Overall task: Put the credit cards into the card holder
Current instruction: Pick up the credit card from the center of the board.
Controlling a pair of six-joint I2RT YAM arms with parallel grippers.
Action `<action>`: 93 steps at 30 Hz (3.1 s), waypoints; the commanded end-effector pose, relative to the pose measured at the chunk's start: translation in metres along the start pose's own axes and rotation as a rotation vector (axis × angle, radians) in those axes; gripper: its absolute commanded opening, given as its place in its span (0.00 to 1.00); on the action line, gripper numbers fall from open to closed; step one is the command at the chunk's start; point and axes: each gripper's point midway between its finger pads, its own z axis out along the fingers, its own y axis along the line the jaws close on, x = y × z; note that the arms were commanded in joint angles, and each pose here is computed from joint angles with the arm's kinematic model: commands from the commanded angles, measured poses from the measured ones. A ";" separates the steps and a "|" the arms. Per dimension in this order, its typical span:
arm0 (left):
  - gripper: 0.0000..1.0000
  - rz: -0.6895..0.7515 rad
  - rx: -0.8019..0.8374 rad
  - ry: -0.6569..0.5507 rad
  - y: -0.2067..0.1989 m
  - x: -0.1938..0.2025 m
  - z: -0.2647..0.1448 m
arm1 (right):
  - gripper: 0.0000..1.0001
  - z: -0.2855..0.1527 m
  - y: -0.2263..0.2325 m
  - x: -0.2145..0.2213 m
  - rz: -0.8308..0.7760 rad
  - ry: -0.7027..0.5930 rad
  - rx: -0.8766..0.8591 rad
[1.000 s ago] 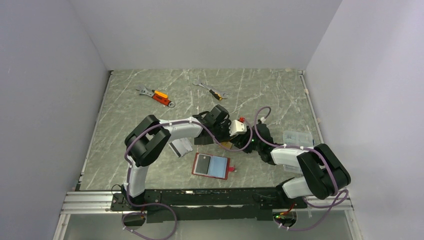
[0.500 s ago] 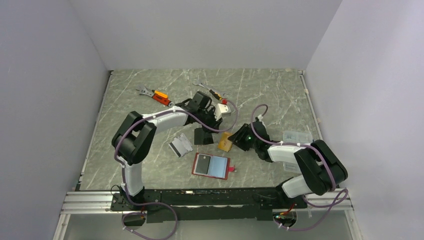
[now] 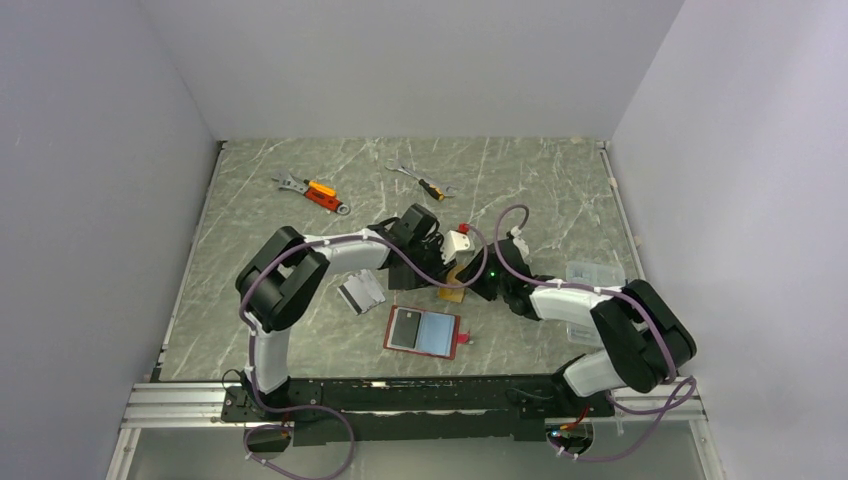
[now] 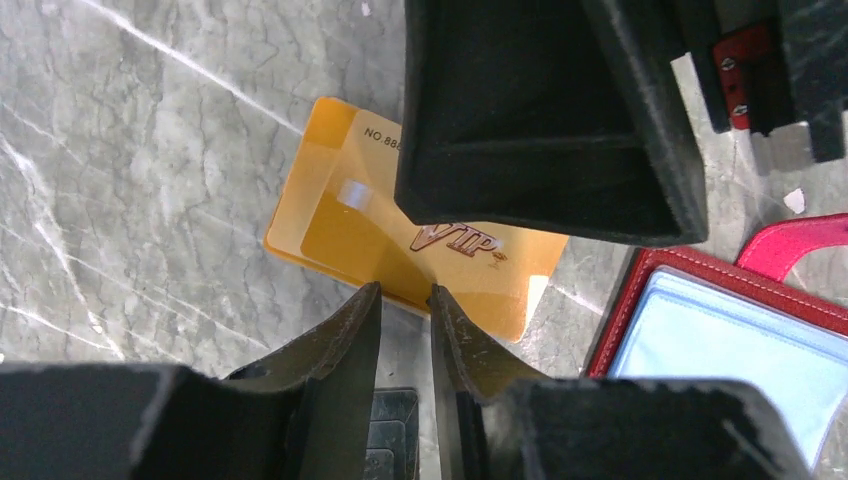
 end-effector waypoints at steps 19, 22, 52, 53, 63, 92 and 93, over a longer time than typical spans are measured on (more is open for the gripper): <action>0.30 0.116 0.032 0.032 -0.035 0.021 -0.002 | 0.47 -0.018 -0.057 0.038 -0.032 0.134 0.159; 0.30 0.126 0.043 0.038 -0.040 0.026 -0.002 | 0.45 -0.017 -0.052 0.037 -0.030 0.136 0.139; 0.29 0.157 0.053 0.051 -0.049 0.033 -0.004 | 0.43 -0.057 -0.032 0.036 -0.002 0.127 0.015; 0.29 0.156 0.051 0.050 -0.049 0.033 -0.004 | 0.43 -0.057 -0.031 0.037 0.000 0.129 0.000; 0.29 0.156 0.051 0.054 -0.049 0.033 -0.004 | 0.41 -0.047 0.014 0.047 -0.026 0.186 -0.219; 0.31 0.083 0.046 -0.073 -0.023 -0.008 -0.058 | 0.00 -0.042 0.025 0.047 -0.067 0.175 -0.280; 0.32 0.070 0.040 -0.088 -0.019 -0.010 -0.067 | 0.00 -0.044 0.025 0.047 -0.076 0.175 -0.285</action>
